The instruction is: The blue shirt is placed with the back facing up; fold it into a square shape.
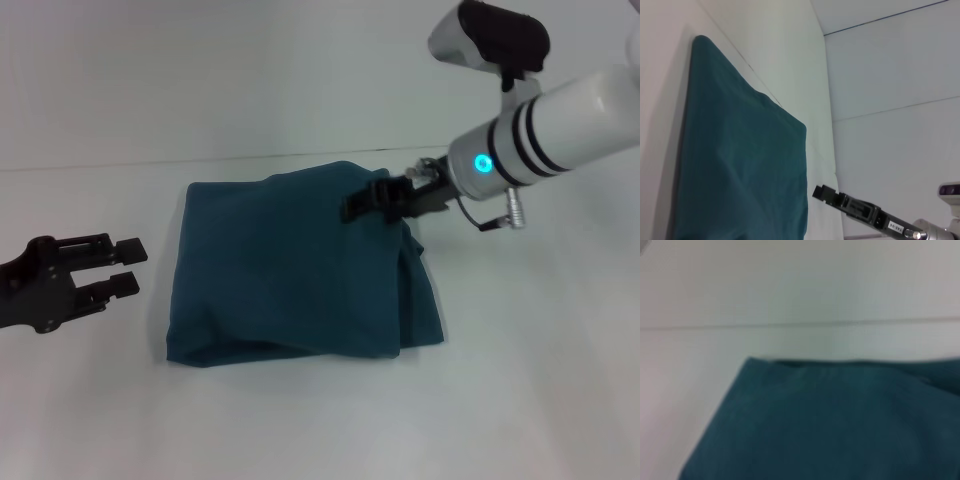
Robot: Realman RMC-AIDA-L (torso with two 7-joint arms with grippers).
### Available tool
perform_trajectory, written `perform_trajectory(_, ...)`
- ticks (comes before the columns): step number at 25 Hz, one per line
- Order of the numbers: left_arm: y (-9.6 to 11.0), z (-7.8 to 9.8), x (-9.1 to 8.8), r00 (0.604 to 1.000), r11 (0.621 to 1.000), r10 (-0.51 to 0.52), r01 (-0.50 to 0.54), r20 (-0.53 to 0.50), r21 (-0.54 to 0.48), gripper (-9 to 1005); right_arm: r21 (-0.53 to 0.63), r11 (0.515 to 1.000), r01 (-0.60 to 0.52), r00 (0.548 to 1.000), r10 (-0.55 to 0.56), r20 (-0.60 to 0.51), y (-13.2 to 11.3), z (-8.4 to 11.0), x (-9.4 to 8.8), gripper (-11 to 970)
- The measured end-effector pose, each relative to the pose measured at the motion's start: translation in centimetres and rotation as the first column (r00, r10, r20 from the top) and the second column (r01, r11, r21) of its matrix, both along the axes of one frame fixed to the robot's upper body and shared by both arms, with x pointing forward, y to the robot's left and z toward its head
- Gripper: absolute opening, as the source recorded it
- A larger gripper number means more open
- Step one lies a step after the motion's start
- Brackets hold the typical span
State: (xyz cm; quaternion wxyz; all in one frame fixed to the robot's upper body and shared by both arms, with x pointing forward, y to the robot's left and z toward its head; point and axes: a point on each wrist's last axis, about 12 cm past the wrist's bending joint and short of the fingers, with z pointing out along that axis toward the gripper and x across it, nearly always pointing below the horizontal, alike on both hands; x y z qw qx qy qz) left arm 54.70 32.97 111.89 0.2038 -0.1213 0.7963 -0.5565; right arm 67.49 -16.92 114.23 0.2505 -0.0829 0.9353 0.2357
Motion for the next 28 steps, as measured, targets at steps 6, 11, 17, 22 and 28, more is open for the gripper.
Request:
perform_trajectory(6, -0.2, 0.2, 0.3, 1.000, 1.000, -0.006, 0.006, 0.007, 0.000, 522, -0.016, 0.999, 0.031, 0.999, -0.031, -0.033, -1.2, -0.8, -0.4, 730)
perform_trajectory(11, -0.1, 0.3, 0.3, 1.000, 1.000, 0.006, -0.005, 0.012, -0.004, 522, -0.010, 0.998, 0.064, 0.996, -0.065, -0.054, -1.9, -1.4, -0.6, 730)
perform_trajectory(17, 0.0, 0.3, 0.4, 1.000, 1.000, 0.011, -0.011, 0.014, -0.003, 522, 0.035, 0.992, 0.120, 0.992, -0.118, -0.051, -1.9, -2.4, -0.8, 722)
perform_trajectory(22, 0.0, 0.3, 0.5, 1.000, 1.000, 0.012, -0.012, 0.015, -0.002, 521, 0.070, 0.985, 0.157, 0.986, -0.153, -0.060, -0.9, -3.7, -1.1, 688)
perform_trajectory(28, -0.1, 0.4, 0.5, 1.000, 1.000, 0.013, -0.013, 0.017, -0.001, 521, 0.091, 0.982, 0.165, 0.985, -0.159, -0.061, -0.2, -3.8, -1.0, 647)
